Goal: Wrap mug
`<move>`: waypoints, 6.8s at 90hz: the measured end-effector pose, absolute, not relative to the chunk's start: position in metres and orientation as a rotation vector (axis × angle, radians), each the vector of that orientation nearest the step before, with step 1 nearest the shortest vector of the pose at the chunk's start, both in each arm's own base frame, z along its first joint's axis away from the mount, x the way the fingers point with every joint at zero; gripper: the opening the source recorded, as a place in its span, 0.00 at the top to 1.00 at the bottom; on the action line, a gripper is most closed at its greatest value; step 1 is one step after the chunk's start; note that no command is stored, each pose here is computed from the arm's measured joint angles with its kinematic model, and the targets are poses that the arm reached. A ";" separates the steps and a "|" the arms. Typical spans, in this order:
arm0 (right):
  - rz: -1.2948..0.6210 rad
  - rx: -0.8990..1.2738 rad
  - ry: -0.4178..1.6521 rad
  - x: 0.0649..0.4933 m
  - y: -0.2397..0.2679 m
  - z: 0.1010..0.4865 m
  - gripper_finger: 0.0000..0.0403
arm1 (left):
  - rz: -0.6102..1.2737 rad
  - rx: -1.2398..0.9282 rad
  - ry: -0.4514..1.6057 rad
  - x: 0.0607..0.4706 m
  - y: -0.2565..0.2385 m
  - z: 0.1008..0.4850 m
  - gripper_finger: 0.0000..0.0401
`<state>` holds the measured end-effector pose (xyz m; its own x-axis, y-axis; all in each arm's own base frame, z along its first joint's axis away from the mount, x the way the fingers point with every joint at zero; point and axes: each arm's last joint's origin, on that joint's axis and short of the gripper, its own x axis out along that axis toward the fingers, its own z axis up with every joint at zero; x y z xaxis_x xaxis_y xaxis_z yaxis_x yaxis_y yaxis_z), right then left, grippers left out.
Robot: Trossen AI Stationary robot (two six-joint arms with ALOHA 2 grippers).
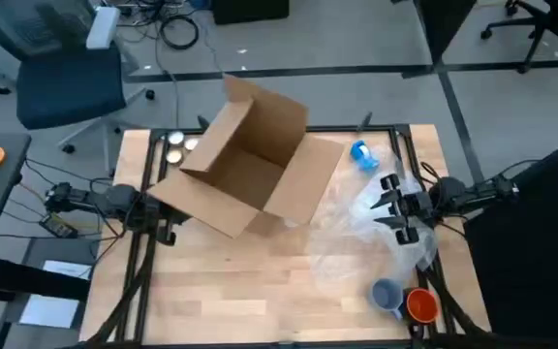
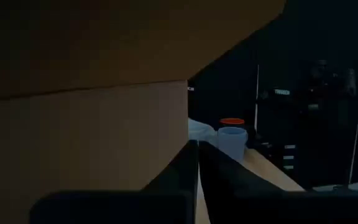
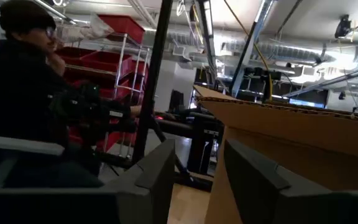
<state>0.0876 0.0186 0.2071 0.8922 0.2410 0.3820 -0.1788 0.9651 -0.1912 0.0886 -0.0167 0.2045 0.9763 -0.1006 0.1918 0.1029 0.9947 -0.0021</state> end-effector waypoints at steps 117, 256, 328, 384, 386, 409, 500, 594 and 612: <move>0.219 -0.153 -0.415 0.088 0.019 0.207 0.71 | -0.103 -0.012 -0.192 0.089 -0.017 0.204 1.00; 0.218 -0.153 -0.416 0.088 0.019 0.207 0.71 | -0.368 -0.230 -0.730 0.064 -0.017 0.252 1.00; 0.218 -0.153 -0.416 0.087 0.019 0.207 0.71 | -0.790 -0.257 -0.781 0.089 -0.035 0.315 1.00; 0.219 -0.153 -0.416 0.087 0.019 0.207 0.71 | -0.780 0.235 -0.575 0.161 -0.058 0.443 1.00; 0.219 -0.153 -0.416 0.088 0.019 0.207 0.71 | -0.770 0.240 -0.558 0.163 -0.058 0.446 1.00; 0.219 -0.153 -0.416 0.087 0.019 0.207 0.71 | -0.567 0.236 -0.246 0.198 -0.061 0.445 0.94; 0.219 -0.153 -0.416 0.087 0.019 0.207 0.71 | 0.001 0.466 0.449 0.193 -0.150 0.428 0.57; 0.219 -0.153 -0.415 0.088 0.019 0.207 0.71 | 0.395 0.823 0.613 0.218 -0.137 0.364 0.98; 0.219 -0.153 -0.416 0.088 0.019 0.207 0.71 | 0.641 0.996 0.570 0.229 -0.139 0.360 1.00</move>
<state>0.0875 0.0186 0.2072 0.8918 0.2413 0.3826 -0.1789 0.9651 -0.1914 0.2288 -0.1393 0.3600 0.6821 0.7170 -0.1439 -0.2261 0.3939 0.8909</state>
